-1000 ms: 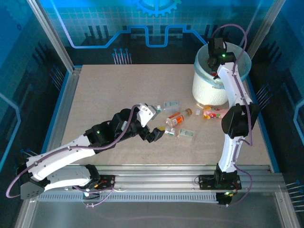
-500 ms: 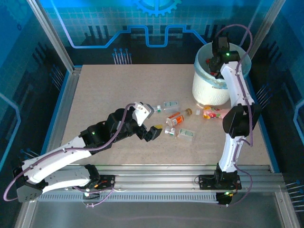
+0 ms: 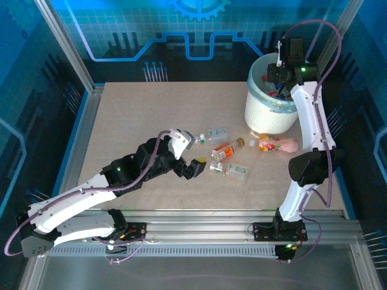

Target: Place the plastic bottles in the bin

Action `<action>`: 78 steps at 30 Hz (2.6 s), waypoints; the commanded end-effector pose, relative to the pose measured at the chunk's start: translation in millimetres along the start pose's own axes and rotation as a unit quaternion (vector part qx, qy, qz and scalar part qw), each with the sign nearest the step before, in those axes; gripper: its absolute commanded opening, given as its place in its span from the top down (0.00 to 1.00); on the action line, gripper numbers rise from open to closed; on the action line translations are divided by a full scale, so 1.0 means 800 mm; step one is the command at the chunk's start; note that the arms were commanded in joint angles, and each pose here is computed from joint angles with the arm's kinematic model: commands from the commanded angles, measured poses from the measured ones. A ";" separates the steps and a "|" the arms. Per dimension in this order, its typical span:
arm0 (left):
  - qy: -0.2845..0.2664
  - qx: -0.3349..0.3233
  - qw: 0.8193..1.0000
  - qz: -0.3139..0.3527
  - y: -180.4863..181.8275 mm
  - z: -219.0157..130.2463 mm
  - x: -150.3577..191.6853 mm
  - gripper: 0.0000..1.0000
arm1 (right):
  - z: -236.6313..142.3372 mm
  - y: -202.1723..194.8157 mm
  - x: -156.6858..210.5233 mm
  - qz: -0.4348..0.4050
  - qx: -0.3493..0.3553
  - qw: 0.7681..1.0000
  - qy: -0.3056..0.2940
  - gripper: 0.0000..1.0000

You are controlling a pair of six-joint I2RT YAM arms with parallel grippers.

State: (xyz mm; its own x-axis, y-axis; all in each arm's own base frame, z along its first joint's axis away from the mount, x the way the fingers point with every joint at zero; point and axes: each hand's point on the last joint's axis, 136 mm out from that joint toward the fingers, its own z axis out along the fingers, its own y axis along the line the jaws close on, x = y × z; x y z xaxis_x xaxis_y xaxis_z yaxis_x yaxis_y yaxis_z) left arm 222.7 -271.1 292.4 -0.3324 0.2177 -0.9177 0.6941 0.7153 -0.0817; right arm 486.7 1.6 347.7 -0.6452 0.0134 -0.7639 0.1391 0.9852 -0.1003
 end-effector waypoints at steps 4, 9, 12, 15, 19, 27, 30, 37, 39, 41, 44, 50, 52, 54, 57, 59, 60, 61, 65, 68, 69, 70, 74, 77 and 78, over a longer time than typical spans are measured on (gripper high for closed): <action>0.009 -0.044 0.999 -0.030 0.022 -0.007 0.004 0.01 | -0.059 0.027 -0.014 0.005 -0.048 0.998 -0.042 0.50; 0.056 -0.085 0.993 -0.052 0.038 -0.007 0.033 0.01 | -0.116 0.062 -0.017 -0.005 -0.095 0.992 -0.087 0.50; 0.082 -0.114 0.988 -0.066 0.051 -0.010 0.052 0.01 | -0.158 0.088 -0.013 -0.021 -0.122 0.984 -0.131 0.50; 0.113 -0.144 0.978 -0.100 0.070 -0.012 0.073 0.01 | -0.193 0.110 0.003 -0.008 -0.165 0.974 -0.153 0.49; 0.156 -0.156 0.959 -0.176 0.098 -0.008 0.098 0.01 | -0.228 0.135 0.039 0.006 -0.226 0.962 -0.154 0.48; 0.213 -0.088 0.939 -0.255 0.129 0.039 0.106 0.02 | -0.224 0.166 0.151 0.003 -0.252 0.965 -0.068 0.47; 0.247 -0.072 0.936 -0.239 0.131 0.069 0.106 0.03 | -0.210 0.170 0.189 0.004 -0.251 0.967 -0.038 0.47; 0.283 0.013 0.948 -0.146 0.102 0.115 0.100 0.12 | -0.196 0.137 0.236 -0.006 -0.206 0.978 -0.018 0.47; 0.297 0.058 0.952 -0.041 0.064 0.123 0.107 0.12 | -0.198 0.118 0.240 -0.011 -0.185 0.982 -0.032 0.47; 0.320 0.091 0.940 0.070 0.029 0.127 0.127 0.08 | -0.202 0.102 0.241 -0.013 -0.171 0.984 -0.046 0.47; 0.344 0.146 0.909 0.184 -0.016 0.137 0.160 0.05 | -0.215 0.082 0.239 -0.009 -0.163 0.984 -0.067 0.46; 0.330 0.233 0.887 0.222 -0.062 0.170 0.162 0.04 | -0.237 0.047 0.250 0.004 -0.152 0.984 -0.089 0.45; 0.323 0.263 0.879 0.234 -0.072 0.178 0.159 0.05 | -0.240 0.037 0.256 0.007 -0.147 0.984 -0.097 0.45; 0.319 0.295 0.866 0.247 -0.083 0.184 0.161 0.05 | -0.244 0.030 0.259 0.009 -0.144 0.984 -0.105 0.44; 0.326 0.317 0.852 0.257 -0.088 0.192 0.171 0.05 | -0.253 0.021 0.259 0.011 -0.144 0.984 -0.109 0.44; 0.336 0.323 0.845 0.261 -0.088 0.197 0.179 0.06 | -0.257 0.017 0.258 0.011 -0.142 0.984 -0.110 0.44; 0.342 0.323 0.843 0.261 -0.087 0.201 0.183 0.07 | -0.258 0.014 0.259 0.012 -0.140 0.984 -0.110 0.44; 0.346 0.323 0.841 0.260 -0.086 0.203 0.185 0.07 | -0.259 0.013 0.260 0.012 -0.140 0.984 -0.110 0.44; 0.360 0.321 0.838 0.255 -0.084 0.211 0.200 0.11 | -0.257 0.013 0.267 0.018 -0.144 0.984 -0.108 0.43; 0.370 0.313 0.838 0.250 -0.080 0.217 0.212 0.12 | -0.253 0.016 0.274 0.021 -0.149 0.983 -0.102 0.43; 0.374 0.311 0.838 0.246 -0.079 0.218 0.217 0.14 | -0.251 0.017 0.276 0.021 -0.149 0.983 -0.100 0.43; 0.376 0.311 0.838 0.244 -0.079 0.218 0.219 0.14 | -0.249 0.017 0.278 0.021 -0.148 0.984 -0.098 0.43; 0.378 0.311 0.842 0.229 -0.081 0.221 0.227 0.17 | -0.245 0.018 0.282 0.016 -0.146 0.985 -0.093 0.43; 0.380 0.312 0.843 0.219 -0.082 0.223 0.232 0.19 | -0.247 0.017 0.281 0.016 -0.147 0.984 -0.096 0.43; 0.383 0.310 0.843 0.217 -0.082 0.224 0.234 0.20 | -0.247 0.016 0.281 0.016 -0.146 0.985 -0.096 0.42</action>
State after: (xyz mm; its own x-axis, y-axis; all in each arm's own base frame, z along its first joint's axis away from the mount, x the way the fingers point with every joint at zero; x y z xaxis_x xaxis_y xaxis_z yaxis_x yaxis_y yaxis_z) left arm 242.0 -399.4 79.3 -0.0666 0.8912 -0.4488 0.9921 0.0112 -0.1250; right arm 195.7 56.6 298.9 -0.4965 0.0214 -0.8678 -0.1058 0.9908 0.0849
